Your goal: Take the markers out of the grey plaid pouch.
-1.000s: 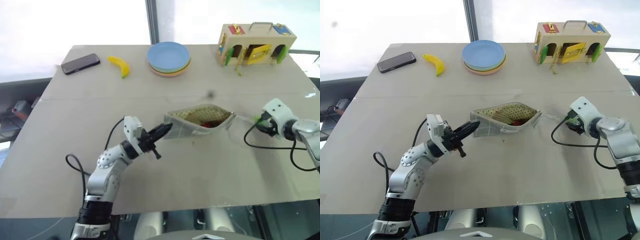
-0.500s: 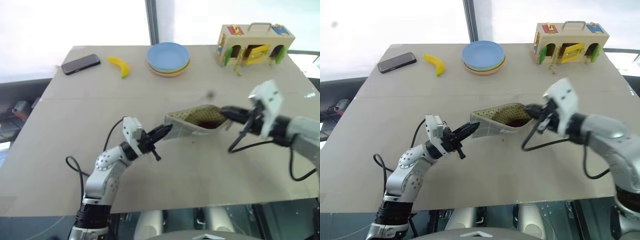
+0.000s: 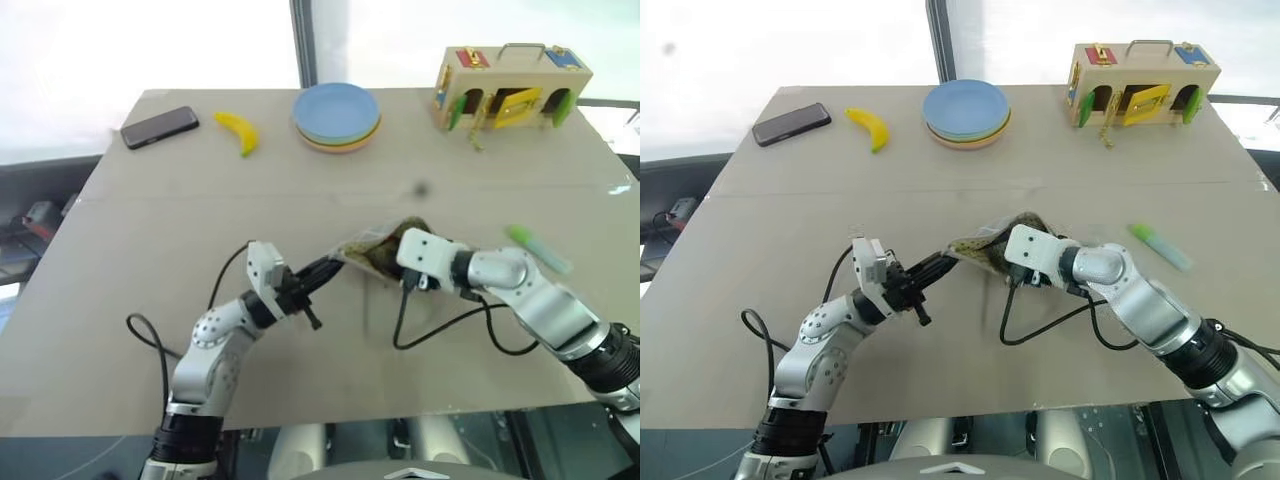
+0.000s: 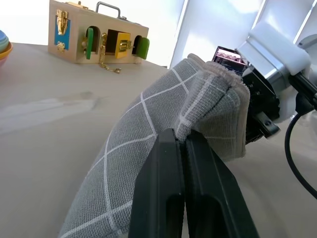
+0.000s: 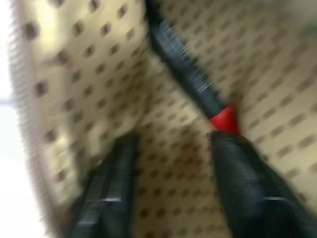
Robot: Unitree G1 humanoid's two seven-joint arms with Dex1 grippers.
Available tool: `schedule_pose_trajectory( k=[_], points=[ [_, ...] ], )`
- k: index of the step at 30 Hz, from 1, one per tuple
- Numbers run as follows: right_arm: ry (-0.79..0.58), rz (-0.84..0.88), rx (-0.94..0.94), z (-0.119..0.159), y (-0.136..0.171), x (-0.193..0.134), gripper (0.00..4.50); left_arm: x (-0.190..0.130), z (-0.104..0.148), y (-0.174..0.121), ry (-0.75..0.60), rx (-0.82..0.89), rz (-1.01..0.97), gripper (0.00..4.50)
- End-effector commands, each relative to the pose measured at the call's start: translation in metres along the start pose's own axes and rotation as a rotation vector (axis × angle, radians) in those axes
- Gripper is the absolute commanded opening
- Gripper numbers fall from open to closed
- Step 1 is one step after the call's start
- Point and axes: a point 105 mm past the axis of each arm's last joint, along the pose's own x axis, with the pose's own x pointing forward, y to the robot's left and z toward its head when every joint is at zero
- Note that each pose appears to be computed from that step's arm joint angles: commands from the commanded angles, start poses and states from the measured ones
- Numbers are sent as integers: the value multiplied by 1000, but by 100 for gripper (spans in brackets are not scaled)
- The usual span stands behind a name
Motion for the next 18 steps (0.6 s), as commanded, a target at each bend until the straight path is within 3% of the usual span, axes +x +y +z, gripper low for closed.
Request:
schedule_pose_trajectory(
  k=[1,8,13,16,18],
  points=[
    [-62,-7,-135,16,-1,12,238,-2,0,-4,-21,7,-19,0],
    [-142,11,-266,30,9,66,238,-6,-7,-8,-8,-22,-76,0],
    [-100,20,-248,15,11,99,238,-8,-5,-10,-6,-19,-86,0],
    [-103,9,-229,12,2,90,174,-13,-2,-4,-7,-14,-62,0],
    [-118,-18,-223,14,-9,76,86,-18,-2,0,-4,-13,-41,0]
  ],
)
